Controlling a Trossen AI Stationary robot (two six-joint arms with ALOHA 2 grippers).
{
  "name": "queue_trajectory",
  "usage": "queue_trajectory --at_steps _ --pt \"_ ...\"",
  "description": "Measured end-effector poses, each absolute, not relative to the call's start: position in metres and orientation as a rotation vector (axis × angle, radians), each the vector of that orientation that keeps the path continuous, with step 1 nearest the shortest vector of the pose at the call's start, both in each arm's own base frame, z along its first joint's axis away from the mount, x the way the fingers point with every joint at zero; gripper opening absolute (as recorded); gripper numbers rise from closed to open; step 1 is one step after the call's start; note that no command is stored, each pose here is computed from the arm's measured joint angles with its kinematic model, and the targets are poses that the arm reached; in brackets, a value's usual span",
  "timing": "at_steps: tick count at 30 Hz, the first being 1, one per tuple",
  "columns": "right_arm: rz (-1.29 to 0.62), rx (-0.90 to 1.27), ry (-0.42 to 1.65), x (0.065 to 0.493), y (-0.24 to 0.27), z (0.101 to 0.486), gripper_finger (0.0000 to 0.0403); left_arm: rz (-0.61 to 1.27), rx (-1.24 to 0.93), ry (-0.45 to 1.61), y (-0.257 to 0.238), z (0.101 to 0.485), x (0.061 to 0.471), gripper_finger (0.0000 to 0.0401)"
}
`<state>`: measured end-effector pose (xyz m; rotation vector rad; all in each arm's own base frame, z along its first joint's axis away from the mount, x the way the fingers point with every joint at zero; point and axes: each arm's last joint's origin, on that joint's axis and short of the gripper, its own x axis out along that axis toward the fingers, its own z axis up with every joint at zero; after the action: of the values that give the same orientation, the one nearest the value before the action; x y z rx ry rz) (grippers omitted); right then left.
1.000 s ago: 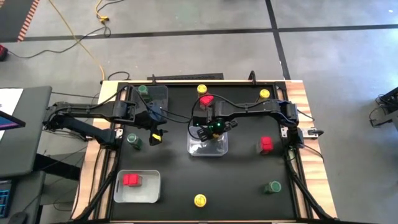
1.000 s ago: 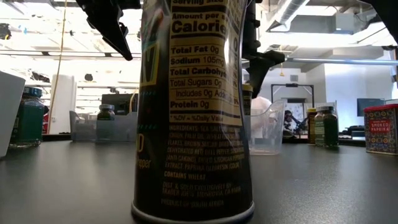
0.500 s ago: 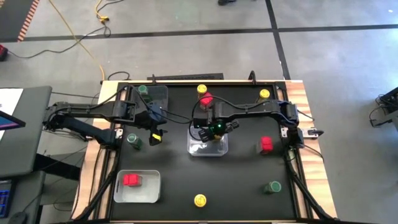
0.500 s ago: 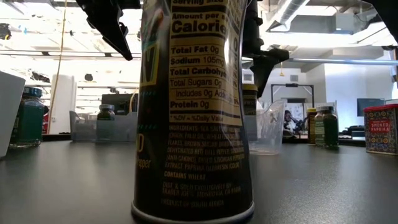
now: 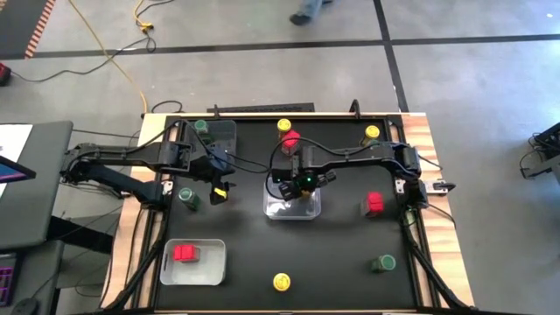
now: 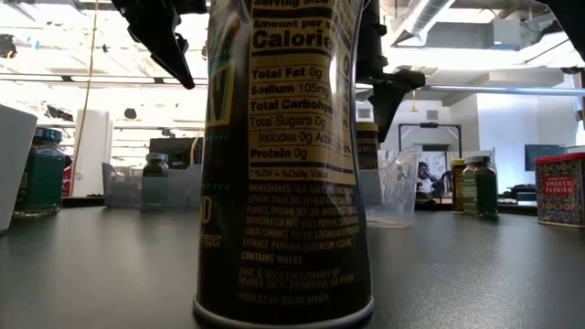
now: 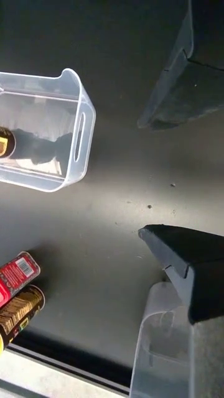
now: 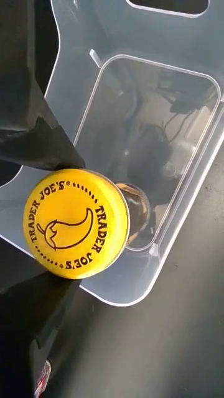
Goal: Sort spices by type
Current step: Put the yellow seasoning bottle into the transparent bin
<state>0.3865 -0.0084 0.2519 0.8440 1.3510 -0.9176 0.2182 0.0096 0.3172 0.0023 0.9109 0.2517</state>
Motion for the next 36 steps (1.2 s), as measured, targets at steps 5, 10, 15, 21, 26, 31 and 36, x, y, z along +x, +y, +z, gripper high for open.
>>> queue_trajectory --at_steps 5,10,15,21,26,31,36 --pt "-0.919 0.845 1.350 0.386 -0.008 0.252 0.0319 0.251 0.003 0.914 0.010 0.317 0.218 0.0248" --pt "-0.915 0.842 1.351 0.386 -0.008 0.252 0.0334 0.252 0.003 0.915 0.010 0.317 0.218 0.0248" --pt "-0.906 0.842 1.343 0.387 -0.008 0.256 0.0336 0.251 0.003 0.915 0.010 0.317 0.218 0.0248" --pt "-0.864 0.827 1.326 0.389 -0.007 0.264 0.0335 0.251 0.004 0.913 0.010 0.317 0.218 0.0248" --pt "-0.857 0.821 1.327 0.389 -0.006 0.265 0.0335 0.251 0.005 0.913 0.010 0.317 0.218 0.0248" --pt "-0.830 0.795 1.338 0.389 -0.004 0.265 0.0335 0.251 0.005 0.913 0.010 0.317 0.218 0.0248" --pt "-0.830 0.794 1.338 0.389 -0.004 0.264 0.0333 0.251 0.005 0.914 0.010 0.317 0.218 0.0248"
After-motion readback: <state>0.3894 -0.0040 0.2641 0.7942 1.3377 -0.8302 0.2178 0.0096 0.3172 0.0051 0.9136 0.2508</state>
